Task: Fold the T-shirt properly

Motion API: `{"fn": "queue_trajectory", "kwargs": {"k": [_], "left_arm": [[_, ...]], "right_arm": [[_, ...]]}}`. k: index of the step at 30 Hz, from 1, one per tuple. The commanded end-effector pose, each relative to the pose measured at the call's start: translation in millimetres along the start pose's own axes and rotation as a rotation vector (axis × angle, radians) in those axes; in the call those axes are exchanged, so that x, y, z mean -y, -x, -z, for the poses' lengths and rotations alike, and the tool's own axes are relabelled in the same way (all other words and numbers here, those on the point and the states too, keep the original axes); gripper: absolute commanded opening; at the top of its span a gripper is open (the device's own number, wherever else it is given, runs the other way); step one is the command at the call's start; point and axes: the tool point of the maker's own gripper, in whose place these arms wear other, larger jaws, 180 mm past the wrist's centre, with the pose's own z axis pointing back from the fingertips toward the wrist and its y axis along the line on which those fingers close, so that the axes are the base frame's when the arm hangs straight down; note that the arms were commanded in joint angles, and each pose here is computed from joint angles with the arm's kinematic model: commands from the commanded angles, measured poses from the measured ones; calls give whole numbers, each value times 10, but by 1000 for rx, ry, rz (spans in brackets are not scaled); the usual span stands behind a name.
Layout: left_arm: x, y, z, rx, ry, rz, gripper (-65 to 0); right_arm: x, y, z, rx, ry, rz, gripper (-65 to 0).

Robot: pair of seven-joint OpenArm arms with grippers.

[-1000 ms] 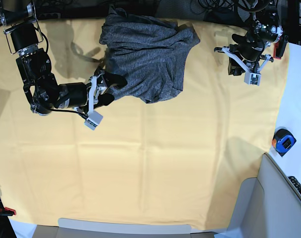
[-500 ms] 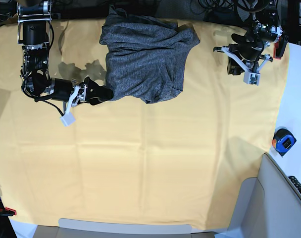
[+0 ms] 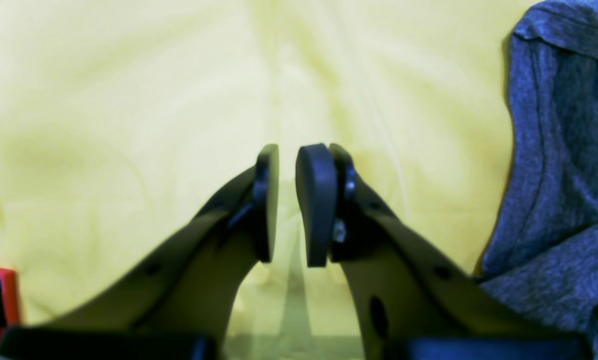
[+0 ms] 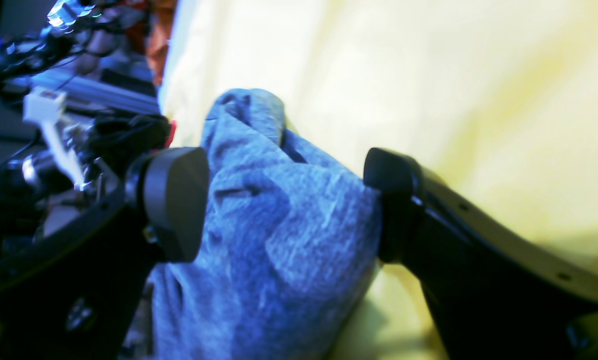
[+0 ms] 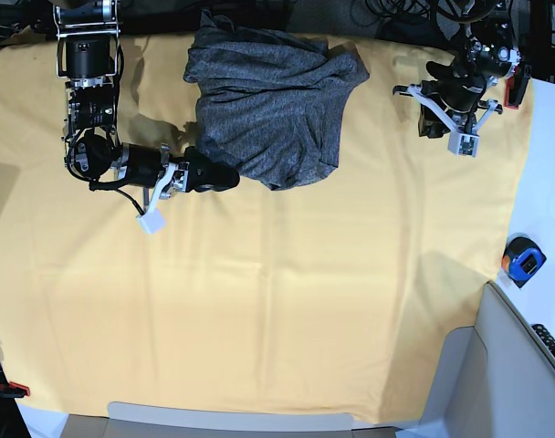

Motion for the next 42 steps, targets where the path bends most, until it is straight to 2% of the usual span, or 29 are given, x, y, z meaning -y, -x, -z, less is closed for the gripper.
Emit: {"fn": "queue_trajectory", "kwargs": {"k": [1, 5, 8, 14, 21, 31, 33, 36, 38, 40, 42], "left_arm": [[-20, -86, -25, 28, -3, 10, -547], [-21, -95, -22, 29, -5, 7, -547], [-16, -94, -20, 29, -4, 8, -547], [-16, -94, -20, 29, -4, 8, -547], [-16, -94, -20, 29, -4, 8, -547], [-29, -82, -27, 25, -7, 7, -547], [-32, -35, -29, 1, -7, 8, -538], [-24, 110, -34, -79, -2, 7, -489], [-19, 162, -41, -110, 0, 8, -461], [20, 223, -50, -143, 24, 36, -447], [68, 326, -69, -206, 60, 90, -446]], "right_arm": [[76, 252, 15, -88, 44, 50, -170], [112, 192, -46, -97, 149, -7, -170], [154, 202, -86, -104, 212, -15, -170], [169, 205, -184, -120, 259, -57, -170], [93, 335, -40, -190, 235, -89, -171], [-51, 404, 167, -193, 182, -80, -182], [-60, 425, 182, -199, 178, -82, -252], [-79, 477, 230, -218, 174, -91, -455], [-39, 507, 233, -226, 178, -75, -550], [11, 546, 232, -236, 184, -56, -607], [24, 556, 233, -238, 185, -51, -619]]}}
